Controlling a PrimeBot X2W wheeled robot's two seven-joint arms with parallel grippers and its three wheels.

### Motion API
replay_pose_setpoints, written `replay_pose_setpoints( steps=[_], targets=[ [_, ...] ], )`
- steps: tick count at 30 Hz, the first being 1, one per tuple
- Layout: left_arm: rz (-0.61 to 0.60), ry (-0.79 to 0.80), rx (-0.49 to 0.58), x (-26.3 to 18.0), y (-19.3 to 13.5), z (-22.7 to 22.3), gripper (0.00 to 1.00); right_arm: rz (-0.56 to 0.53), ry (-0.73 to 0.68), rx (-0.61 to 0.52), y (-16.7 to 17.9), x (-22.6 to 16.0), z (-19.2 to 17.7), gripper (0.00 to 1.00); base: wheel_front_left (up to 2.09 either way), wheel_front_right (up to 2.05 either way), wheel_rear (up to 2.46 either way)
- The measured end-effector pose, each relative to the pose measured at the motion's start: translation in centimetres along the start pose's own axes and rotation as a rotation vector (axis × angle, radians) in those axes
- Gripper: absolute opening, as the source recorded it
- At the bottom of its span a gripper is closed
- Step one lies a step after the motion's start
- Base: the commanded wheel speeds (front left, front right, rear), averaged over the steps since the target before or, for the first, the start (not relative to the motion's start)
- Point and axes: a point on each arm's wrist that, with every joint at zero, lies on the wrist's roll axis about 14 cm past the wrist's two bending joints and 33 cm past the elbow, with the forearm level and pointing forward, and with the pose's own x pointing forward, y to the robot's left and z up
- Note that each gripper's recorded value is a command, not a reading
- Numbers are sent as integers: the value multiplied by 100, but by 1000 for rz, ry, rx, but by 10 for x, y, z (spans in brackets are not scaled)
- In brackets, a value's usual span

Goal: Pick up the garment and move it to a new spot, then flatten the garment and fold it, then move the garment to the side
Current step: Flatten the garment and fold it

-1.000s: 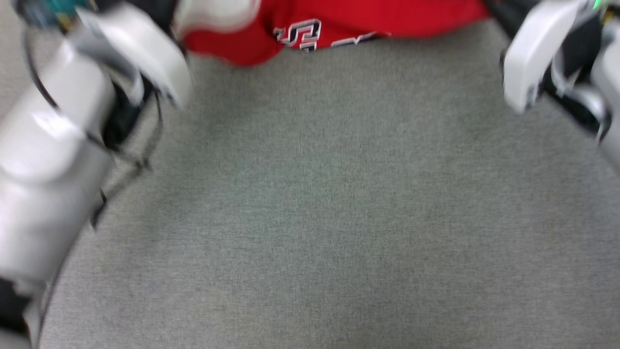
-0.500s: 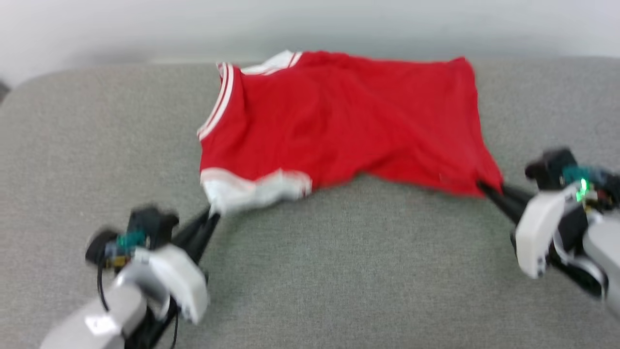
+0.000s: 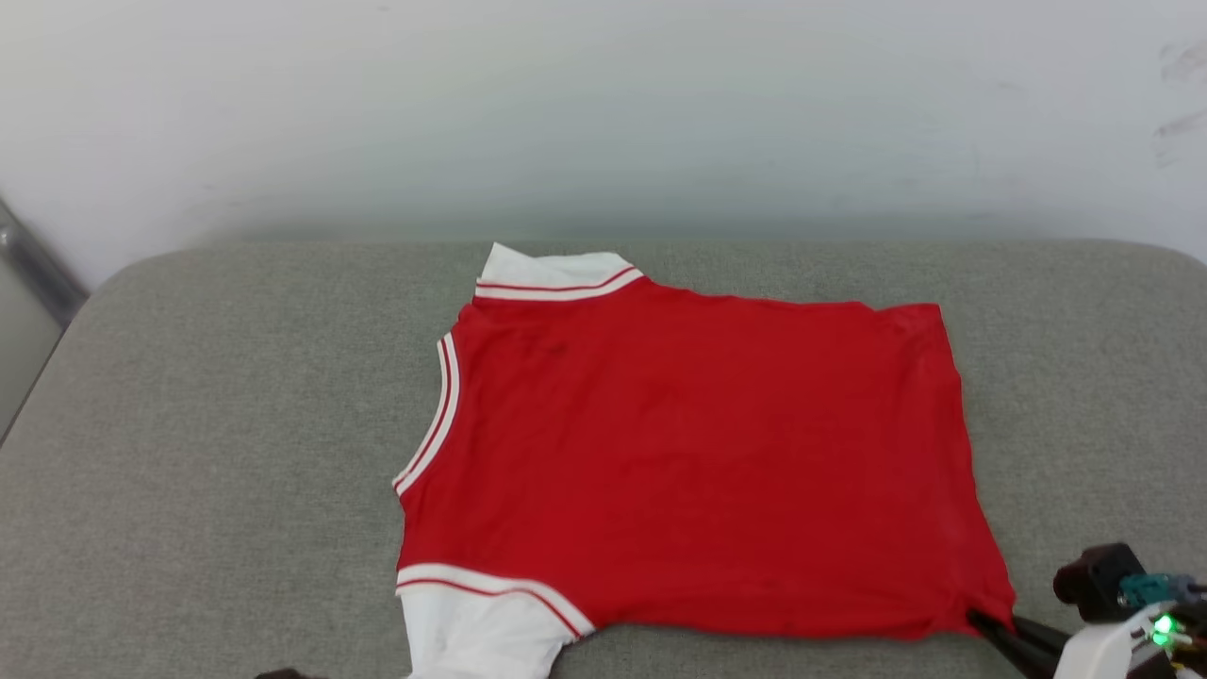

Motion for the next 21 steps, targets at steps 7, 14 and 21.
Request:
replay_pose_setpoints(
  steps=[7,14,21],
  targets=[
    [24,74,-71,-26,-7,-31,0,1,52,52,11,-17,-27,0,0,0,0],
    [37,135,-110,-39,-12,-51,0,0,90,89,17,-28,-40,0,0,0,0],
    [-8,-27,39,-7,-3,12,0,-22,10,82,7,-21,-10,0,0,0,0]
  ],
)
